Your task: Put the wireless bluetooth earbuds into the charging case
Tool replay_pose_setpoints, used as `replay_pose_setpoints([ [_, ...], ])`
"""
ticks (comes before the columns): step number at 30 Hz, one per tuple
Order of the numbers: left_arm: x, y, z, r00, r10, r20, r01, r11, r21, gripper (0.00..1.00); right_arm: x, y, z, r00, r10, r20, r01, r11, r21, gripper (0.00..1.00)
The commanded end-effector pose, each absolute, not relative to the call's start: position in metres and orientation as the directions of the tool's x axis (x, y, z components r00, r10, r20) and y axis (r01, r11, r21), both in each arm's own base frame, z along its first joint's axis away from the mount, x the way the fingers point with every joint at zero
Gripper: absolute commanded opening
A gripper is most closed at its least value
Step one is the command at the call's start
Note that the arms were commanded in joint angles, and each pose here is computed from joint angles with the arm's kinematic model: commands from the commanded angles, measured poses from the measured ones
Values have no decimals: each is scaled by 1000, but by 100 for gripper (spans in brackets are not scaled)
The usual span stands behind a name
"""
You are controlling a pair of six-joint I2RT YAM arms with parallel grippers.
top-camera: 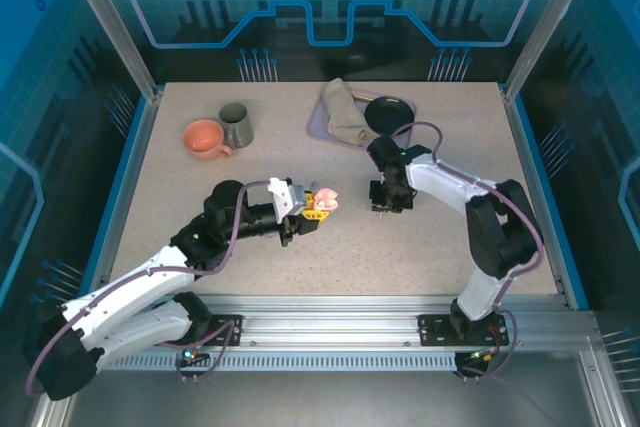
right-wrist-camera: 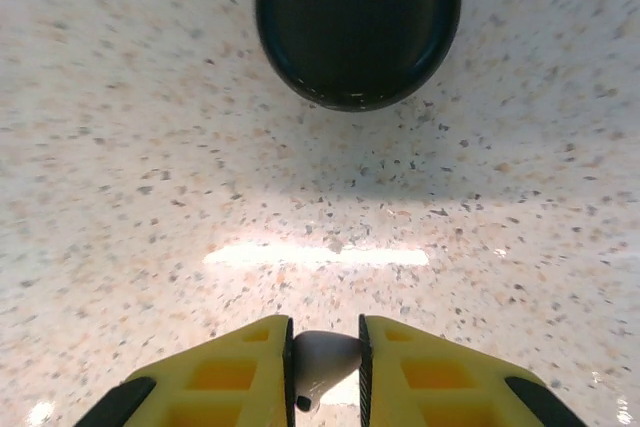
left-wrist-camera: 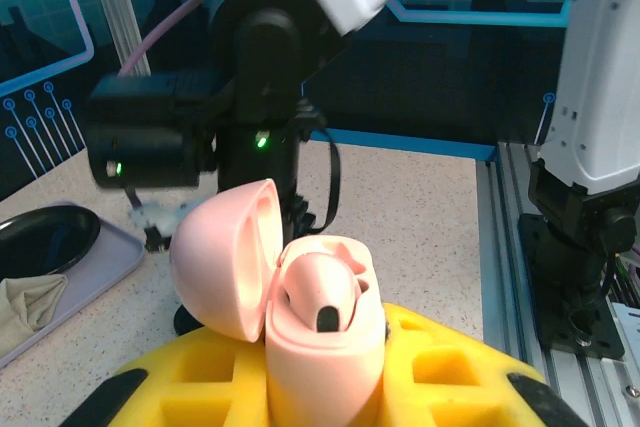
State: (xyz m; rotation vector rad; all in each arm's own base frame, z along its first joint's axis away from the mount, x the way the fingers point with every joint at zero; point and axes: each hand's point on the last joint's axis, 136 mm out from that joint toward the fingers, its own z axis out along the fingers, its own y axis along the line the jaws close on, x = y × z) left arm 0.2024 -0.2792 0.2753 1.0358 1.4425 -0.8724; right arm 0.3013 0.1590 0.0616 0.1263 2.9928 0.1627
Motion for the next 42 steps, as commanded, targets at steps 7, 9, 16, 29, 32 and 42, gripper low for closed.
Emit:
replay_pose_setpoints([
  [7, 223, -289, 276, -83, 71, -994, 917, 395, -49, 0, 300, 162, 155, -911, 75, -406, -31, 968, 250, 23],
  [9, 226, -294, 278, -96, 56, -994, 919, 388, -68, 0, 298, 165, 179, -884, 82, -460, -64, 954, 293, 23],
  [16, 240, -307, 284, -123, 22, -992, 917, 386, -106, 0, 282, 171, 253, -780, 131, -612, -183, 888, 423, 23],
  [29, 250, -329, 290, -87, 22, -996, 925, 372, -73, 0, 242, 193, 331, -653, 169, -739, -393, 758, 521, 23],
  [32, 251, -332, 292, -79, 22, -997, 928, 366, -65, 0, 237, 200, 337, -641, 161, -750, -415, 749, 516, 23],
  [42, 249, -335, 291, -70, 26, -997, 932, 357, -56, 0, 236, 223, 335, -638, 114, -762, -448, 749, 487, 23],
])
